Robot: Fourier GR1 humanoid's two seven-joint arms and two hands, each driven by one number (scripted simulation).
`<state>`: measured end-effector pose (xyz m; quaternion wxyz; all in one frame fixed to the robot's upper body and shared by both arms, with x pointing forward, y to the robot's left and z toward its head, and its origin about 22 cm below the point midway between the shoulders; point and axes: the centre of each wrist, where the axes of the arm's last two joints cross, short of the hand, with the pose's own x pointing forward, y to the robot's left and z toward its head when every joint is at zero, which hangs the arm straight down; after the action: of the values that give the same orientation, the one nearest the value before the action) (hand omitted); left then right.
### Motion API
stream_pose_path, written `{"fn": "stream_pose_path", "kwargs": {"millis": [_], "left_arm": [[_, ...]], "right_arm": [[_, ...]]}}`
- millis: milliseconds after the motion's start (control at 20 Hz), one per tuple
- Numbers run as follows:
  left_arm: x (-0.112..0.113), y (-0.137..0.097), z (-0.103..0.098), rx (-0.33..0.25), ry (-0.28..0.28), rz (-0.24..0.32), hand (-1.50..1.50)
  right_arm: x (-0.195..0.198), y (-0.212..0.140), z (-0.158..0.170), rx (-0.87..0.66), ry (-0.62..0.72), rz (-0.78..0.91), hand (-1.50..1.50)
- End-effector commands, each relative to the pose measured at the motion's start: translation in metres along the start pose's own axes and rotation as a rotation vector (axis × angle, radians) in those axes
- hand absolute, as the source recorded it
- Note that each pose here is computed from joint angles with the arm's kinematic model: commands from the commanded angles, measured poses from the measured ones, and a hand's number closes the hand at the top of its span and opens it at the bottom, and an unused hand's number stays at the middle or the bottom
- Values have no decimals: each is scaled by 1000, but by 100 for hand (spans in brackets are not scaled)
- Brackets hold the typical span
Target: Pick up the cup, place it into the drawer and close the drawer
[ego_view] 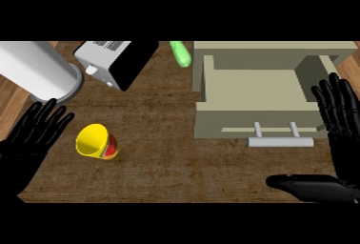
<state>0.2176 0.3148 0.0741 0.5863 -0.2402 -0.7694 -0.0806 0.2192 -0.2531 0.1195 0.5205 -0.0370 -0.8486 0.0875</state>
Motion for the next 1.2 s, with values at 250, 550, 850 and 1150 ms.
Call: {"fn": "stream_pose_path", "kwargs": {"millis": [250, 550, 850, 1150], "left_arm": [[-39, 51, 22, 128, 68, -91, -150], [-79, 62, 25, 187, 135, -149, -150], [-106, 82, 32, 221, 184, -195, -150], [-147, 98, 63, 226, 198, -167, -150]], "right_arm": [[-9, -11, 2, -3, 2, 11, -150], [7, -8, -4, 13, 7, 14, -150], [5, -18, -11, 17, -7, 6, -150], [-16, -6, -4, 19, 4, 0, -150]]}}
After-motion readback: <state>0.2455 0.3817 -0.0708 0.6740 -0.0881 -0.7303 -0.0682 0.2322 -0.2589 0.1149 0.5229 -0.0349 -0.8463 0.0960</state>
